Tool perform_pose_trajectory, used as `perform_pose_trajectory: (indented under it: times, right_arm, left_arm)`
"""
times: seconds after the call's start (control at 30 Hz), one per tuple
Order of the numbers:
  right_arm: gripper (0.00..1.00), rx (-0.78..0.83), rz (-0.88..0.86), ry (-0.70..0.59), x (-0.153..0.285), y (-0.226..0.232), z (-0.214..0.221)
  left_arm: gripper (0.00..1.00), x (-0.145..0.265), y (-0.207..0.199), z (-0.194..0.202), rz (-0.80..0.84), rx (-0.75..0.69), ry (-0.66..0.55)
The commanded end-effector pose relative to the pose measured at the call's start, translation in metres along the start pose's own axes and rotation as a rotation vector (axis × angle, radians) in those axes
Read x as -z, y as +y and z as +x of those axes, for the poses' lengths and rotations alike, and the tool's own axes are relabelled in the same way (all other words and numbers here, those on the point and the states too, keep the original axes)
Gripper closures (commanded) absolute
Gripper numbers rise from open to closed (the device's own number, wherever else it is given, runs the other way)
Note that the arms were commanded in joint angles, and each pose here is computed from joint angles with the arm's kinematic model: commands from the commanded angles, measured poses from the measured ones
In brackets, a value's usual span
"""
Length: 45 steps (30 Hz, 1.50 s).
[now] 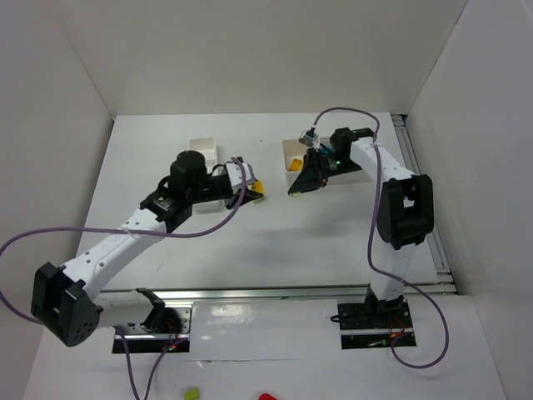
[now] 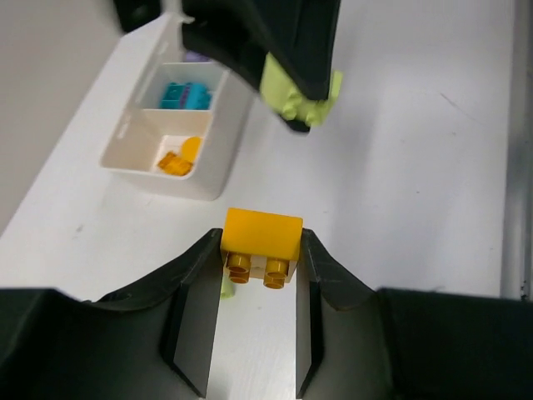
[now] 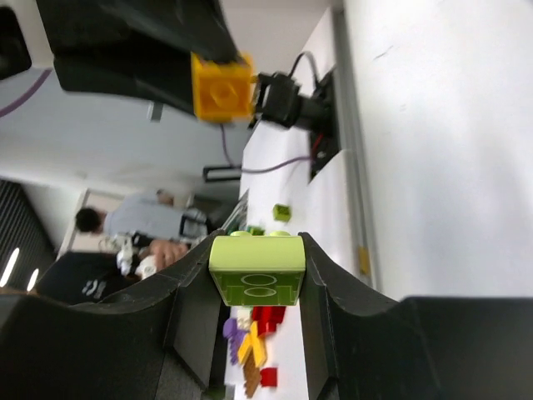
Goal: Sort the legos into containers by color
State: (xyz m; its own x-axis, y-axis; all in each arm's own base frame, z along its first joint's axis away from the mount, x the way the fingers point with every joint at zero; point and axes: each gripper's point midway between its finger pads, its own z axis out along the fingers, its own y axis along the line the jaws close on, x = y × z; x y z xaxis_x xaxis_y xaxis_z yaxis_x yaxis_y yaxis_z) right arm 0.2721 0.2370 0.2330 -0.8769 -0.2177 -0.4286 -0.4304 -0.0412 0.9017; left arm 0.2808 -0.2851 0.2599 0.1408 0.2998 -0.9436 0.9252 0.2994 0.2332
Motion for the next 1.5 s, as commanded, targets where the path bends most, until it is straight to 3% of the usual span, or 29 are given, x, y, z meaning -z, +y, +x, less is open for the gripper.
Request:
perform_pose_trajectory:
  times: [0.0, 0.2, 0.23, 0.3, 0.33, 0.37, 0.43, 0.5, 0.63, 0.67, 0.7, 0.87, 0.9, 1.03, 1.2, 1.27, 1.33, 1.4, 1.43, 1.47]
  right_arm:
    - [0.71, 0.072, 0.015, -0.070, 0.022, 0.016, -0.014]
    - [0.77, 0.141, 0.084, -0.043, 0.026, 0.018, -0.027]
    - [0.79, 0.095, 0.132, -0.029, 0.027, 0.012, -0.028]
    - [0.81, 0.170, 0.271, -0.050, 0.034, 0.002, -0.048]
    - [0.81, 0.095, 0.514, -0.058, 0.033, -0.022, -0.054]
    - [0.81, 0.190, 0.622, -0.088, 0.035, -0.013, -0.064]
    - [0.81, 0.269, 0.715, -0.101, 0.035, -0.007, -0.078]
    - [0.82, 0.264, 0.755, -0.124, 0.039, -0.006, -0.089]
    - [0.85, 0.247, 0.908, -0.198, 0.047, -0.019, -0.098]
    - [0.86, 0.228, 0.990, -0.260, 0.059, -0.024, -0.103]
    - [0.86, 0.259, 1.010, -0.304, 0.064, -0.013, -0.106]
    - [0.93, 0.287, 1.175, -0.595, 0.099, -0.002, -0.109]
    - [0.94, 0.297, 1.219, -0.702, 0.115, 0.015, -0.109]
    - [0.98, 0.237, 1.349, -0.906, 0.152, 0.020, -0.088]
    - [0.98, 0.195, 1.421, -0.998, 0.171, 0.021, -0.065]
    - [0.98, 0.200, 1.430, -1.015, 0.175, 0.025, -0.065]
    - [0.98, 0.185, 1.442, -0.996, 0.175, 0.022, -0.060]
    - [0.98, 0.168, 1.455, -0.974, 0.174, 0.016, -0.057]
    - [0.98, 0.168, 1.455, -0.974, 0.174, 0.016, -0.057]
    - [0.98, 0.169, 1.445, -0.967, 0.172, 0.016, -0.057]
  left_arm:
    - [1.00, 0.024, 0.002, -0.017, -0.002, 0.006, -0.055]
    - [1.00, 0.022, 0.022, -0.018, -0.020, 0.171, -0.081]
    - [1.00, 0.020, 0.030, -0.019, -0.038, 0.233, -0.077]
    - [1.00, 0.006, 0.049, -0.020, -0.057, 0.308, -0.046]
    - [1.00, 0.001, 0.050, -0.015, -0.046, 0.376, -0.009]
    - [1.00, -0.003, 0.064, -0.031, -0.063, 0.381, -0.021]
    - [1.00, -0.021, 0.073, -0.017, -0.052, 0.452, 0.026]
    - [1.00, -0.028, 0.089, -0.026, -0.079, 0.500, 0.025]
    - [1.00, -0.065, 0.113, 0.003, -0.103, 0.683, 0.120]
    - [1.00, -0.072, 0.115, 0.008, -0.091, 0.723, 0.143]
    - [1.00, -0.078, 0.127, -0.013, -0.075, 0.705, 0.114]
    - [1.00, -0.123, 0.136, 0.019, -0.013, 0.851, 0.209]
    - [1.00, -0.131, 0.135, 0.022, -0.018, 0.876, 0.214]
    - [1.00, -0.148, 0.155, 0.046, -0.118, 0.916, 0.210]
    - [1.00, -0.172, 0.165, 0.080, -0.183, 0.963, 0.242]
    - [1.00, -0.179, 0.166, 0.076, -0.159, 0.987, 0.225]
    - [0.91, -0.189, 0.162, 0.088, -0.151, 1.003, 0.242]
    - [0.72, -0.192, 0.164, 0.087, -0.152, 1.004, 0.229]
    - [0.53, -0.197, 0.158, 0.091, -0.142, 1.006, 0.240]
    - [0.45, -0.197, 0.160, 0.093, -0.165, 1.015, 0.242]
